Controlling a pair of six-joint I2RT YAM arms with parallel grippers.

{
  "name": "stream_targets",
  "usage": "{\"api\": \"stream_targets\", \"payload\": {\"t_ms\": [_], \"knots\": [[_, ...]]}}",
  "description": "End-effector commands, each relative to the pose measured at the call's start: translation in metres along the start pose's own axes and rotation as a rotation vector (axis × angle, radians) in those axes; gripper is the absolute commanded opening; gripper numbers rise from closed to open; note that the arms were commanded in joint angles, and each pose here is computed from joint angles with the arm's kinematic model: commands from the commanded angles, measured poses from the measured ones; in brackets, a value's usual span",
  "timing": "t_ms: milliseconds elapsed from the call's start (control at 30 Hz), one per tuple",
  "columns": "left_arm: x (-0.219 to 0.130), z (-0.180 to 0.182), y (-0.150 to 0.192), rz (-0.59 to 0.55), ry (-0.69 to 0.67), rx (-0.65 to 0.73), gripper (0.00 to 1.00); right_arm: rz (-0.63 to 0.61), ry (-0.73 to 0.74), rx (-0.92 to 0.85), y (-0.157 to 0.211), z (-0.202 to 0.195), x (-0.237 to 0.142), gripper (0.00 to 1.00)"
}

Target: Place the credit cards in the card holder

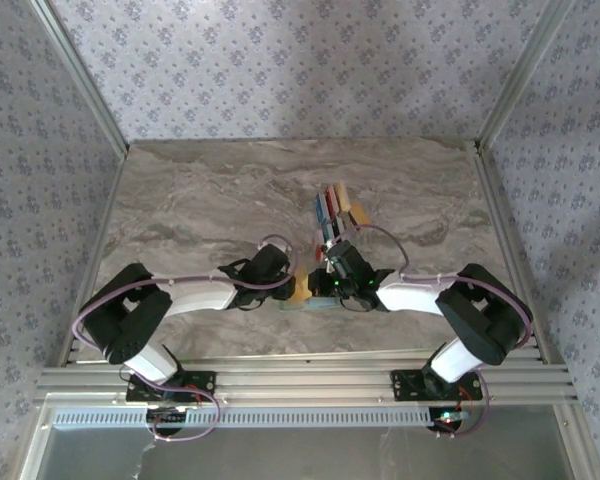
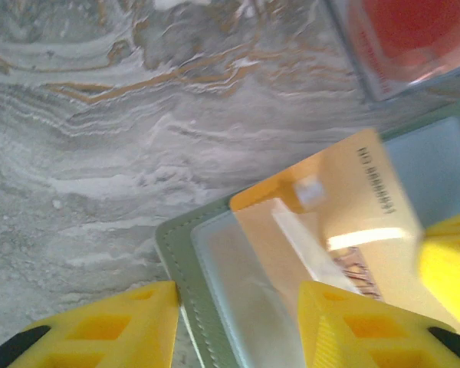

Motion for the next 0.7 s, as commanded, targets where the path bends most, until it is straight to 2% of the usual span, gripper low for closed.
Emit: {"api": "stream_targets", "payload": {"t_ms": [0, 100, 167, 233, 333, 433, 667], "knots": [[-0.014, -0.004, -0.002, -0.013, 0.059, -0.013, 0.46, 0.011, 0.038, 0.010, 0.009, -0.012, 0.003, 0.00], [-0.015, -0.002, 0.001, -0.014, 0.067, -0.020, 0.44, 0.012, 0.038, 0.011, 0.010, -0.014, 0.003, 0.00], [-0.014, -0.003, 0.003, -0.009, 0.075, -0.023, 0.36, 0.015, 0.037, 0.011, 0.010, -0.014, 0.003, 0.00], [-0.011, -0.001, 0.008, 0.003, 0.073, -0.027, 0.24, 0.017, 0.033, 0.010, 0.010, -0.013, 0.002, 0.00], [-0.006, 0.001, 0.014, 0.018, 0.067, -0.036, 0.13, 0.030, 0.032, 0.006, 0.011, -0.011, 0.002, 0.00], [0.000, 0.004, 0.020, 0.036, 0.060, -0.038, 0.09, 0.045, 0.031, 0.009, 0.013, -0.011, 0.001, 0.00], [0.014, 0.007, 0.032, 0.074, 0.052, -0.054, 0.06, 0.077, -0.007, 0.025, 0.019, -0.005, -0.002, 0.00]]}}
Point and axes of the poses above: each hand's point on the last joint's axis, 136 mm out from that joint toward the fingers, its own x axis out along the fingers, its own z axis along the line the jaws close on, y = z × x, the point moved 4 cm from there along -x, back along the fingers, and after that the axes turned 15 degrees about x, right-handed, at the moved point
